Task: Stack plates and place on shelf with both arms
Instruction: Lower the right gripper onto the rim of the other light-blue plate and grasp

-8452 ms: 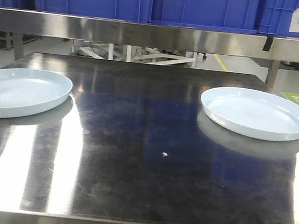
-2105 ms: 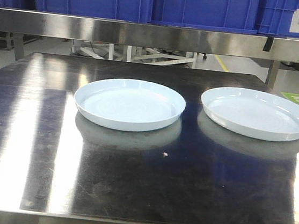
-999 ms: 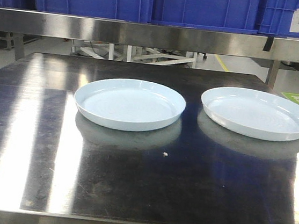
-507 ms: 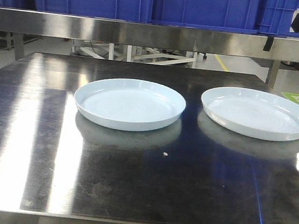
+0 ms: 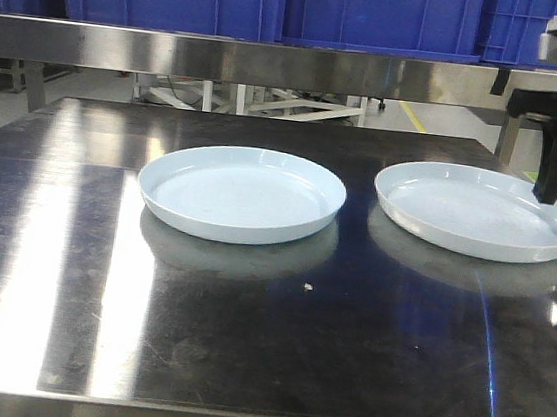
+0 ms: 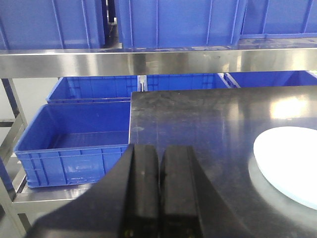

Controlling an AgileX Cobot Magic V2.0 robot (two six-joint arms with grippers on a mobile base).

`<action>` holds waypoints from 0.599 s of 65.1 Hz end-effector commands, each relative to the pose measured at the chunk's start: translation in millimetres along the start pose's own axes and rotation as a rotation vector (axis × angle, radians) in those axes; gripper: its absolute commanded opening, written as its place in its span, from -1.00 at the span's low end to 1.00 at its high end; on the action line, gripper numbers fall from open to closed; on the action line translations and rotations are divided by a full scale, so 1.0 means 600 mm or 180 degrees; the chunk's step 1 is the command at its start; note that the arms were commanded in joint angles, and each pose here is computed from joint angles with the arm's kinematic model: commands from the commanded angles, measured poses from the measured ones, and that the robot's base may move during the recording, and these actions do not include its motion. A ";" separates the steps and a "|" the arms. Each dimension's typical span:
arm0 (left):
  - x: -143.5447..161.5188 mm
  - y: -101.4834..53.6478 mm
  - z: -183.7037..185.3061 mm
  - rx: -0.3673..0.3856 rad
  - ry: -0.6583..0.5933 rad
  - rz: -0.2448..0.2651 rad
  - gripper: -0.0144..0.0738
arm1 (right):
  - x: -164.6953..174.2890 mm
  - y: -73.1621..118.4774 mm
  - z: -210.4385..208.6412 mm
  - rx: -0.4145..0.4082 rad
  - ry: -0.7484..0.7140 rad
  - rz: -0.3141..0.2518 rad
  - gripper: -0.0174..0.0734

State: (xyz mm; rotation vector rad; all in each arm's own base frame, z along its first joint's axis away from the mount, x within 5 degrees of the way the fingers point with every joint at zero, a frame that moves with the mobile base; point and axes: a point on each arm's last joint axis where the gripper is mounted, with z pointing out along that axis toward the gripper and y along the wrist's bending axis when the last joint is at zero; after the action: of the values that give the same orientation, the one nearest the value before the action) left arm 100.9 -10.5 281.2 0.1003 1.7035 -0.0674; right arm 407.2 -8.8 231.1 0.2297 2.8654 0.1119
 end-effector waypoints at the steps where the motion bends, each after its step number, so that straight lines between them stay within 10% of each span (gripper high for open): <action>1: -0.029 0.001 -0.002 -0.0015 -0.0357 -0.0019 -0.48 | -0.014 -0.002 -0.043 0.0019 -0.0295 -0.0033 0.26; 39: -0.029 0.001 -0.002 -0.0015 -0.0357 -0.0019 -0.48 | -0.023 -0.007 -0.032 0.0018 -0.0404 -0.0012 0.25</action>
State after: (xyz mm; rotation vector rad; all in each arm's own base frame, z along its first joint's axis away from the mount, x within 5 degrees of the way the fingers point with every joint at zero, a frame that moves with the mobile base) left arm 100.9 -10.5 281.2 0.1003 1.7035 -0.0674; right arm 413.2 -13.5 220.5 0.2345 2.8605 0.0892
